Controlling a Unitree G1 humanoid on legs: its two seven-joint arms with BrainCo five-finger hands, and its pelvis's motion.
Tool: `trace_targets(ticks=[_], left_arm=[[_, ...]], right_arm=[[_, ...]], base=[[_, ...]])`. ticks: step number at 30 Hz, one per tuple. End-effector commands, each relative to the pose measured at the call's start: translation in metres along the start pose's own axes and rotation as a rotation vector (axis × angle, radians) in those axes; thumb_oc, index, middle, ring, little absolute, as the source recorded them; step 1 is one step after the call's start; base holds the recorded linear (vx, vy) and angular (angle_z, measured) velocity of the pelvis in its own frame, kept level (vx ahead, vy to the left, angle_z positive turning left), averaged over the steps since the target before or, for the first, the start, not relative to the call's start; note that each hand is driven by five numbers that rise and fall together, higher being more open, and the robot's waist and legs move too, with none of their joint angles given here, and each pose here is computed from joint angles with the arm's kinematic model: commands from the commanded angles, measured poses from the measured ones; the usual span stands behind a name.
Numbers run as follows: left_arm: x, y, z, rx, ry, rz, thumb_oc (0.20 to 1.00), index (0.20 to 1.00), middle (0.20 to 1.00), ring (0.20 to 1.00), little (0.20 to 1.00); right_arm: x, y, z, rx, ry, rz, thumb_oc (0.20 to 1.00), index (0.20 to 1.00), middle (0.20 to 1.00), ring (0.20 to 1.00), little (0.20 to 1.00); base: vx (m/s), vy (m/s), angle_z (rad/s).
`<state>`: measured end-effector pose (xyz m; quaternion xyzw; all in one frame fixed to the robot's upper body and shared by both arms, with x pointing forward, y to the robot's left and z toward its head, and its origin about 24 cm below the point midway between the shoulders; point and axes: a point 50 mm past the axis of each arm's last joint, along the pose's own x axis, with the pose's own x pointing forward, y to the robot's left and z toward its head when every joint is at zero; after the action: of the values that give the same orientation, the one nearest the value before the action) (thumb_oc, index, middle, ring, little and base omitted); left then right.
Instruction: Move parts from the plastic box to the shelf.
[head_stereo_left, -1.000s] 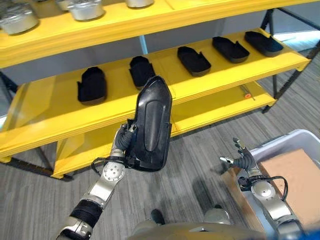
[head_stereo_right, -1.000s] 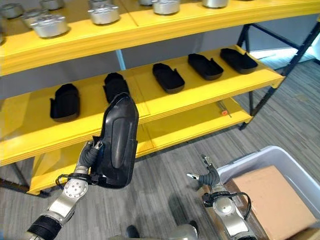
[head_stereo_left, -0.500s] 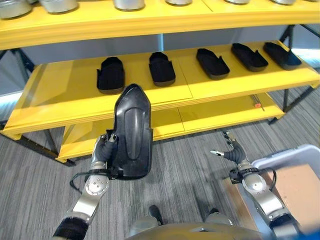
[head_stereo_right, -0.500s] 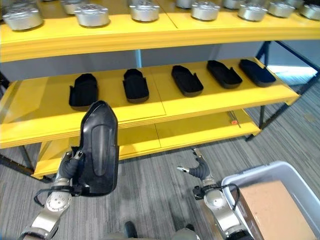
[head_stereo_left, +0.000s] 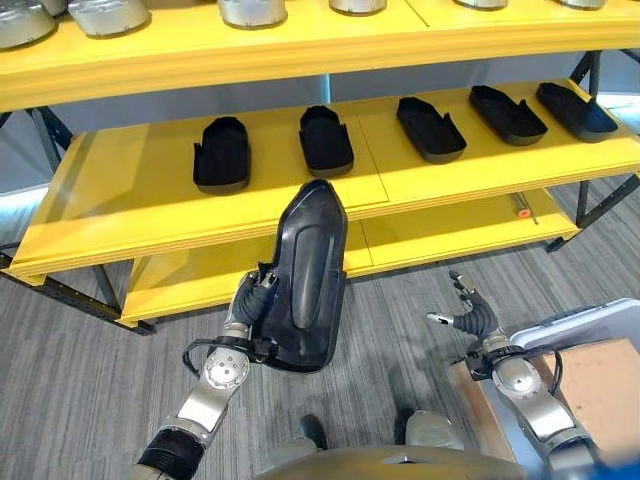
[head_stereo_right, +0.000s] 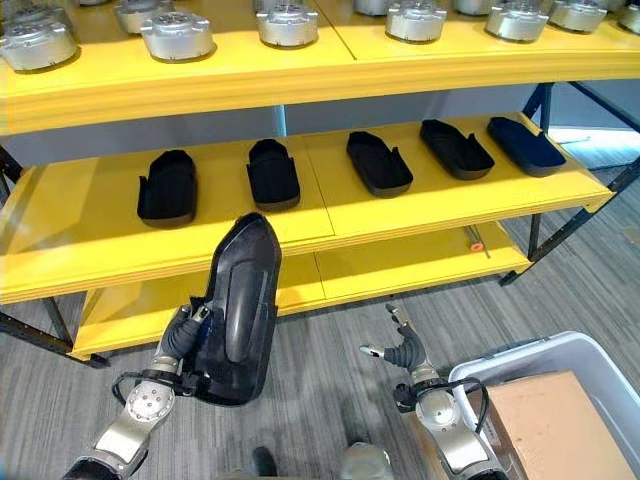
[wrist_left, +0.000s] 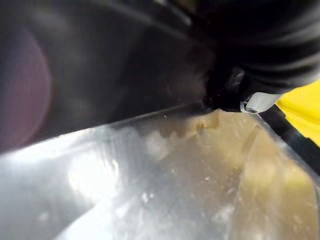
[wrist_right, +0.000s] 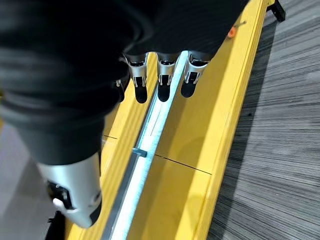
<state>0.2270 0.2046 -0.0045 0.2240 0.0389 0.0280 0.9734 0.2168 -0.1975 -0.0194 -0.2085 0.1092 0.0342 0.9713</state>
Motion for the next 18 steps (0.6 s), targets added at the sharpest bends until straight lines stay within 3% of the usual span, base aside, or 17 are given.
trace_targets(ticks=[1,14,18], left_arm=[[0.02,0.01,0.037,-0.026,-0.184,0.059,0.2,0.2,0.2,0.2,0.2],[0.026,0.012,0.042,-0.009,-0.202,0.102,0.2,0.2,0.2,0.2,0.2],[0.025,0.021,0.036,-0.014,-0.177,0.167,0.2,0.2,0.2,0.2,0.2]], right_arm=[[0.009,-0.003,0.023,-0.008,-0.136,-0.011,1.0,1.0,1.0,1.0,1.0],[0.013,-0.012,0.026,-0.069,-0.169,-0.033,1.0,1.0,1.0,1.0,1.0],[0.015,-0.016,0.025,-0.108,-0.163,-0.037,1.0,1.0,1.0,1.0,1.0]], base=[[0.2,-0.035,-0.04],[0.11,-0.057,0.0],[0.13,0.262,0.02]])
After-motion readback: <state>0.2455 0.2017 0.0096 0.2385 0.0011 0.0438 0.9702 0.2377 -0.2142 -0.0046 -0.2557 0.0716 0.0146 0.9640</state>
